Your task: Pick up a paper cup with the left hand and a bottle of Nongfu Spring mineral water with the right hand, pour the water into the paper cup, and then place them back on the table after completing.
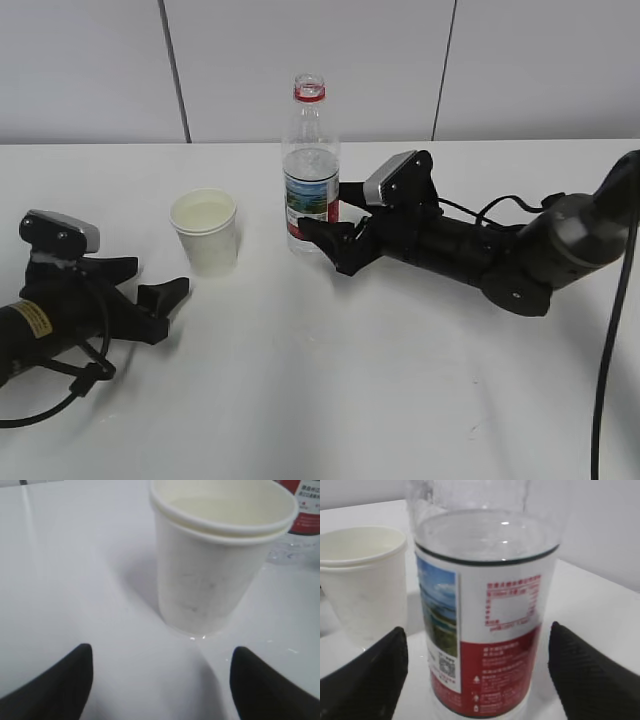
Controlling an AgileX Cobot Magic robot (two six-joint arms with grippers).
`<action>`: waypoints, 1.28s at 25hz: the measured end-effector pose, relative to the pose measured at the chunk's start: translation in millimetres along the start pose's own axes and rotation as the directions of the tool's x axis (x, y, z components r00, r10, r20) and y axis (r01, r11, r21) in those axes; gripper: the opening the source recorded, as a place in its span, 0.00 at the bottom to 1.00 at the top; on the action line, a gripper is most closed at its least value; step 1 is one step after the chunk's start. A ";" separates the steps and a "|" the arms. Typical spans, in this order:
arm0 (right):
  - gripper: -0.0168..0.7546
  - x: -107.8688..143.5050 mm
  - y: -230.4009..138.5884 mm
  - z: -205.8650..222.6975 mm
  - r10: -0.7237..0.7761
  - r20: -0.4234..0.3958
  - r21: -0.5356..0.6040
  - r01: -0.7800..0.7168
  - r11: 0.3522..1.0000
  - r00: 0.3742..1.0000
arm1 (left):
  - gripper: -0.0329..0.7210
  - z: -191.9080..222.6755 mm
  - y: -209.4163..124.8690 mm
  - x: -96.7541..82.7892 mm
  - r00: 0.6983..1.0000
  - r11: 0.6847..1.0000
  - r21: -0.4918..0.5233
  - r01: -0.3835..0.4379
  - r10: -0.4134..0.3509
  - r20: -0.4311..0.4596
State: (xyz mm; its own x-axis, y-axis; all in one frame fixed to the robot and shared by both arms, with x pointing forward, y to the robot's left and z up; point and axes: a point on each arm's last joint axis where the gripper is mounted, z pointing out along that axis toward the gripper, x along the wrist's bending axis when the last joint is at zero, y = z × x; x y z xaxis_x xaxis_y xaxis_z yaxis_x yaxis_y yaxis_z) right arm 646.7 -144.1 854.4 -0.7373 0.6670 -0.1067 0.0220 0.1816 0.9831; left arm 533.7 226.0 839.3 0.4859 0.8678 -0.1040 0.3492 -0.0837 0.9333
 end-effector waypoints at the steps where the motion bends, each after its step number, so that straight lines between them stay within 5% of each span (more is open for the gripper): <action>1: 0.87 -1.6 2.8 -3.5 -0.002 0.006 -0.001 0.002 1.000 1.000 | 0.73 -4.3 1.5 1.0 1.000 1.000 -0.002 0.003 -0.003 -0.008; 11: 0.86 -60.1 3.9 -48.1 0.050 0.219 -0.007 -0.050 0.999 0.974 | 0.73 -28.1 10.7 25.6 0.989 0.998 -0.038 0.042 -0.047 -0.140; 19: 0.82 -110.4 -5.2 -86.7 0.122 0.428 -0.040 -0.116 0.992 0.896 | 0.73 -42.8 9.8 60.7 0.937 0.997 -0.062 0.054 -0.072 -0.342; 23: 0.81 -122.9 -8.8 -98.7 0.134 0.479 -0.040 -0.131 0.991 0.868 | 0.73 -44.1 10.2 63.3 0.928 0.996 -0.066 0.055 -0.075 -0.364; 28: 0.80 -132.1 -0.2 -102.3 0.059 0.526 0.100 -0.130 0.986 0.849 | 0.73 -39.4 17.5 68.5 0.925 0.998 -0.056 0.033 -0.052 -0.376; 32: 0.79 -143.4 28.6 -110.8 0.007 0.575 0.217 -0.161 0.963 0.818 | 0.74 -32.0 31.4 78.1 0.918 0.997 0.048 0.053 -0.029 -0.396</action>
State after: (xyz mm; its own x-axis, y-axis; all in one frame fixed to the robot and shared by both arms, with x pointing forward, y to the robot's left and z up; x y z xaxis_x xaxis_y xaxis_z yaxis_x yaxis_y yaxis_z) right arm 678.2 -314.6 914.3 -0.2145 0.9626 -0.1654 0.2866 0.2239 0.9315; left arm 556.9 306.9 871.5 0.1179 0.9929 0.0134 0.4122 -0.0613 0.9090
